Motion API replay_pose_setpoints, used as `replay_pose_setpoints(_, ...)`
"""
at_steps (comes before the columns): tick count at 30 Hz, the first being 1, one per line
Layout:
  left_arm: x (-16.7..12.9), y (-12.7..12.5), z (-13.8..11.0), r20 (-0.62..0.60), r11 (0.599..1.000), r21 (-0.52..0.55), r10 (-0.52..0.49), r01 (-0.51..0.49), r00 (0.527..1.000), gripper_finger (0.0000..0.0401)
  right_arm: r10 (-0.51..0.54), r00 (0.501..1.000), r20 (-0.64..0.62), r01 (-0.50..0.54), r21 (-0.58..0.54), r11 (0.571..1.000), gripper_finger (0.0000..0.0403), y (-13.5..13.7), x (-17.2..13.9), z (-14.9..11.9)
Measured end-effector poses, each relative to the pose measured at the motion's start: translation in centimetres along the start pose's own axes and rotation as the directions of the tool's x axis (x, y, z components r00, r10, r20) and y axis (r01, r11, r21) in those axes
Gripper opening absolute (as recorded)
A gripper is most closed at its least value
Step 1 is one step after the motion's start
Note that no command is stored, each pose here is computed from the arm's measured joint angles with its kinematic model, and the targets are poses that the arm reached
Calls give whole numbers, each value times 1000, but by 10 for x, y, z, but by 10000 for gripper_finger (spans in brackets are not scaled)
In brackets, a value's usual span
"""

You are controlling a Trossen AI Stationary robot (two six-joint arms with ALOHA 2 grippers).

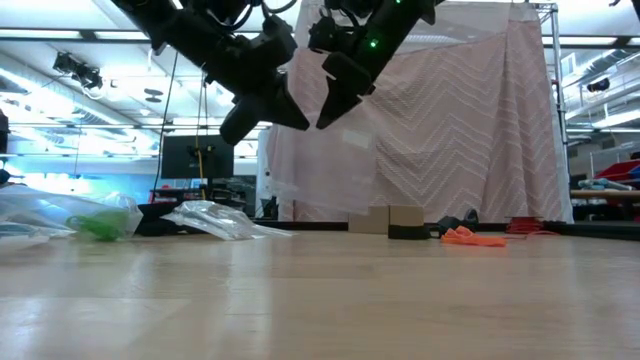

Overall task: Sort rubber bands
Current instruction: Open the transparent zip bag

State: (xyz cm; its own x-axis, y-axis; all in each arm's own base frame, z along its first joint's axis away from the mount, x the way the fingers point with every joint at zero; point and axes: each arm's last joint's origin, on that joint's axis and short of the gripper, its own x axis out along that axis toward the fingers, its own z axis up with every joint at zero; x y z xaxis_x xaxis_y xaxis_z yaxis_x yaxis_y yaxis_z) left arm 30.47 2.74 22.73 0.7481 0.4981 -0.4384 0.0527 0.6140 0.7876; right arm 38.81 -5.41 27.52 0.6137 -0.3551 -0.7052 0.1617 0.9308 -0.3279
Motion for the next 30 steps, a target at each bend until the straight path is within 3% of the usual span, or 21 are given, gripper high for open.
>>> replay_pose_setpoints(4,0,-1,-1,-14,995,-95,-8,7,1000,0,-1,1000,5,1,4,1000,0,0,0,1)
replay_pose_setpoints(12,-13,-1,13,23,974,-214,76,-69,997,0,-4,1000,5,4,39,999,0,2,6,-6)
replay_pose_setpoints(21,-21,5,26,100,977,-144,172,-157,980,0,8,1000,11,-9,21,1000,0,12,11,-13)
replay_pose_setpoints(30,-7,-5,22,70,990,-83,123,-117,990,0,11,999,33,-12,16,1000,0,15,10,-10)
